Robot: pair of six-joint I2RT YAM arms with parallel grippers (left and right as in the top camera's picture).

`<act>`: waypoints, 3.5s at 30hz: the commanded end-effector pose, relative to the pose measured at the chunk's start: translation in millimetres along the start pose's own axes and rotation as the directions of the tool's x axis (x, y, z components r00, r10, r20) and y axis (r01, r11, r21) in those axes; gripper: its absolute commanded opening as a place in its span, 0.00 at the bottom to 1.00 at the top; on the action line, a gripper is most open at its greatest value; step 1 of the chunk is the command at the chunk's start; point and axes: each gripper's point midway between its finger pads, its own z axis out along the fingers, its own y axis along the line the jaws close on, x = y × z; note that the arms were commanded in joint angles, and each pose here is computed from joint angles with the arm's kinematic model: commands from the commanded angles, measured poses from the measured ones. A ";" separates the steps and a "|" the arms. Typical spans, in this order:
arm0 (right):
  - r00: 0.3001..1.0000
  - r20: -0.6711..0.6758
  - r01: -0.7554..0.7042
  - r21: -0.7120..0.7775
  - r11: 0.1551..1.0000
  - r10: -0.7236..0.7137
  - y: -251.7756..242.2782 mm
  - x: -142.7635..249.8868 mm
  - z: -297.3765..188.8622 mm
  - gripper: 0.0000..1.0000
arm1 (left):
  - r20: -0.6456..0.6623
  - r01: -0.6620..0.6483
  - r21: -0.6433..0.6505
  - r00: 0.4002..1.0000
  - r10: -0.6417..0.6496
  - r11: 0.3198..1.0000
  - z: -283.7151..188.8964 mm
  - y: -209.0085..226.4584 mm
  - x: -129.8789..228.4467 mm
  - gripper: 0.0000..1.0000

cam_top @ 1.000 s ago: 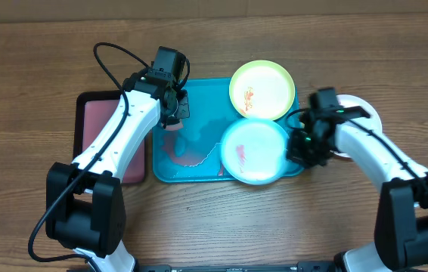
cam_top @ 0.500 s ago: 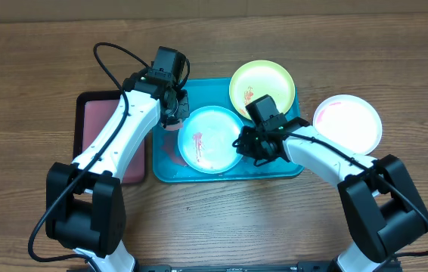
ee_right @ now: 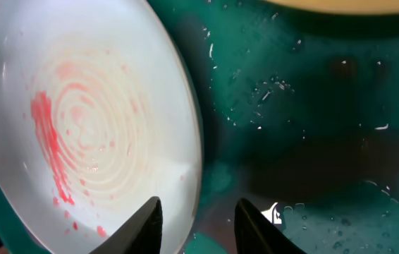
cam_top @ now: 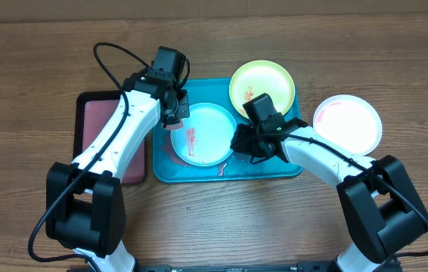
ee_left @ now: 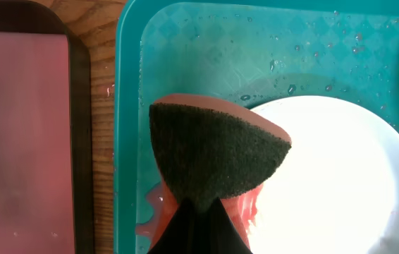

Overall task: Clean dirty plates on tray and stack at the side
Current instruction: 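Pull the blue plate toward the tray center and bring sponge over, then scrub the blue plate with the left-gripper sponge while right holds it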

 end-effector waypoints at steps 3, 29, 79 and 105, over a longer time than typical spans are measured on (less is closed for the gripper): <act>0.983 0.102 0.149 0.055 0.987 -0.154 4.4 -32.2 -3.4 0.40 | 0.000 0.027 -0.001 1.000 -0.027 1.000 2.2 -1.1 -0.5 0.04; 0.997 0.048 -0.063 0.046 0.997 0.060 -4.0 -22.1 23.5 0.04 | -0.052 -0.034 0.004 0.998 0.034 0.999 22.5 -16.1 34.0 0.04; 0.998 0.041 -0.056 0.032 0.998 0.055 -1.3 -21.2 23.6 0.04 | 0.225 -0.165 -0.070 0.958 0.176 0.984 62.1 -18.5 16.8 0.04; 0.998 0.020 -0.052 0.010 0.999 0.052 2.7 -17.8 23.8 0.04 | 0.039 -0.385 0.493 0.905 0.423 0.780 47.0 -98.1 98.0 0.04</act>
